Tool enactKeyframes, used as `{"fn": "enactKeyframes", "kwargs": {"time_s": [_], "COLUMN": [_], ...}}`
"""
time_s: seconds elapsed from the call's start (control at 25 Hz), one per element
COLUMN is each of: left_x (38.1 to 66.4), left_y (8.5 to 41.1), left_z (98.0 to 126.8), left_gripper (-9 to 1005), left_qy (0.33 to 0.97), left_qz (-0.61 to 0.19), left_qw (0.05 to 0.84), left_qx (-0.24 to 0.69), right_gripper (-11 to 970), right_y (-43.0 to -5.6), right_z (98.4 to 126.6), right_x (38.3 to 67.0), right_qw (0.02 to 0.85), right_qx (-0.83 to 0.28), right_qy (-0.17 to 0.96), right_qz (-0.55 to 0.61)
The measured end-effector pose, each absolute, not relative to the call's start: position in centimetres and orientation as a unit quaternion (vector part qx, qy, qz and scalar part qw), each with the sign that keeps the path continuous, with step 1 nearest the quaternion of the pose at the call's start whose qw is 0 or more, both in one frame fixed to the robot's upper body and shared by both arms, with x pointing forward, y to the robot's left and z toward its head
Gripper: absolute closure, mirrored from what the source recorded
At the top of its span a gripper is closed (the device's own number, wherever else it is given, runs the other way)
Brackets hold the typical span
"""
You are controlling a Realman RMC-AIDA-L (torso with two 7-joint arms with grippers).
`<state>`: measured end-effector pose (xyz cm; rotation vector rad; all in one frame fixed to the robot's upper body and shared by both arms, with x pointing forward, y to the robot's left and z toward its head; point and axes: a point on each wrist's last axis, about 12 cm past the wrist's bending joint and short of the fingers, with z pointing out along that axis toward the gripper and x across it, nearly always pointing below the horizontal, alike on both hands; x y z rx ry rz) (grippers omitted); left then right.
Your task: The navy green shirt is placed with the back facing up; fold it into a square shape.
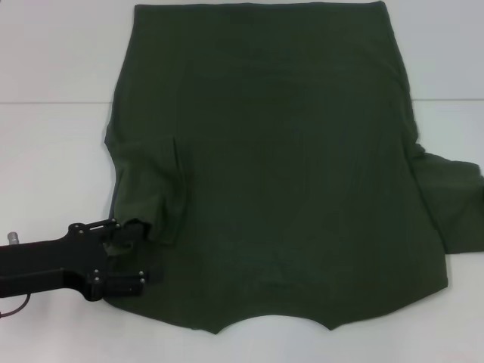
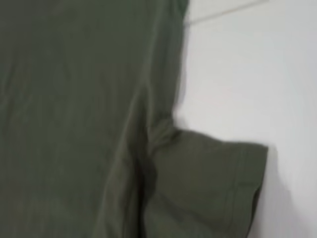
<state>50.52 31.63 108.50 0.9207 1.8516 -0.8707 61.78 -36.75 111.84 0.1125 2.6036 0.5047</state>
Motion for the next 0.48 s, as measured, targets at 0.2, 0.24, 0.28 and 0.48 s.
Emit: {"fn": "enactKeyframes", "kwargs": {"time_s": [0.2, 0.24, 0.28, 0.48], "left_x": [50.5, 50.5, 50.6, 50.7], "left_y": [31.6, 31.7, 31.7, 31.7], "left_z": [108.5, 108.5, 108.5, 108.5], "left_gripper": [120, 120, 120, 120], "left_qy": [0.745, 0.745, 0.745, 0.747], "left_qz": [-0.349, -0.348, -0.347, -0.344], "left_qw": [0.433, 0.433, 0.433, 0.433], "left_qx": [0.369, 0.369, 0.369, 0.37], "right_gripper": [951, 951, 951, 952], "right_y": [-38.6, -38.9, -39.0, -38.7], "right_z": [113.3, 113.7, 114.0, 115.7], "right_x": [61.3, 61.3, 61.3, 62.0], "right_qw": [0.274, 0.282, 0.288, 0.308], "right_qx": [0.06, 0.062, 0.064, 0.05], "right_qy": [0.937, 0.934, 0.932, 0.924], "right_qz": [0.207, 0.21, 0.213, 0.22]}}
